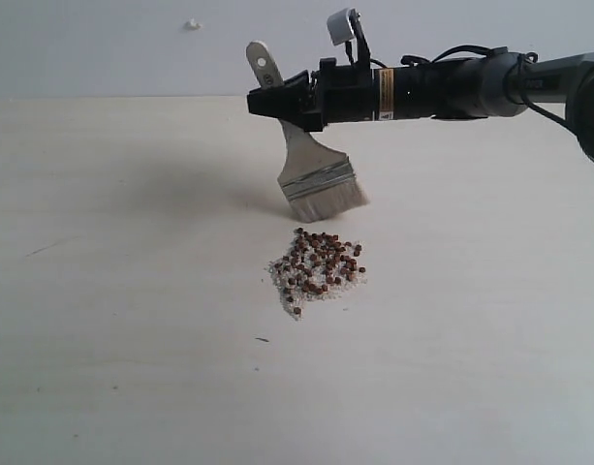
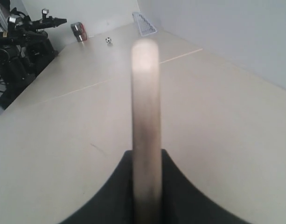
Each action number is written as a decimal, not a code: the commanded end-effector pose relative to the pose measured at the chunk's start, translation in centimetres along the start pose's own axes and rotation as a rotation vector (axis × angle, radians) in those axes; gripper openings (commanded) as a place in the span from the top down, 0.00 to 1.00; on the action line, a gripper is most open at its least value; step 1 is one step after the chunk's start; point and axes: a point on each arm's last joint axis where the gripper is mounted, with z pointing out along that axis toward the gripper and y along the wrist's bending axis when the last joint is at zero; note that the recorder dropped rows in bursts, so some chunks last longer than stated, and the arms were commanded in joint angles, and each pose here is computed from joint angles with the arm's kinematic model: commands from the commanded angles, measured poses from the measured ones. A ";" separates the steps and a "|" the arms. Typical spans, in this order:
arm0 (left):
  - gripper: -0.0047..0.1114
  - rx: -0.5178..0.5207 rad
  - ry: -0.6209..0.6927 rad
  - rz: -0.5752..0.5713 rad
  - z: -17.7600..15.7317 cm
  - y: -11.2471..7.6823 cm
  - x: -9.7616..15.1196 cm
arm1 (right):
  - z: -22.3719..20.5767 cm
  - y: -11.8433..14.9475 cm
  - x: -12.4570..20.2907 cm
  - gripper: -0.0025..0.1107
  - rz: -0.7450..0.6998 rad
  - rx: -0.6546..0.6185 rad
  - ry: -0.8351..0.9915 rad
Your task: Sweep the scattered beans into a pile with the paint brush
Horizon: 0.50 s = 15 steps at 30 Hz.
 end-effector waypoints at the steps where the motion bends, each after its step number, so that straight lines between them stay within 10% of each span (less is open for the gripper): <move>1: 0.96 -0.003 0.003 0.008 -0.1 0.1 0.2 | 0.8 0.7 0.2 0.98 0.021 -0.036 0.060; 15: 0.96 -0.003 0.003 0.008 -0.1 0.1 0.2 | 0.4 3.0 -3.3 0.98 -0.035 -0.070 0.201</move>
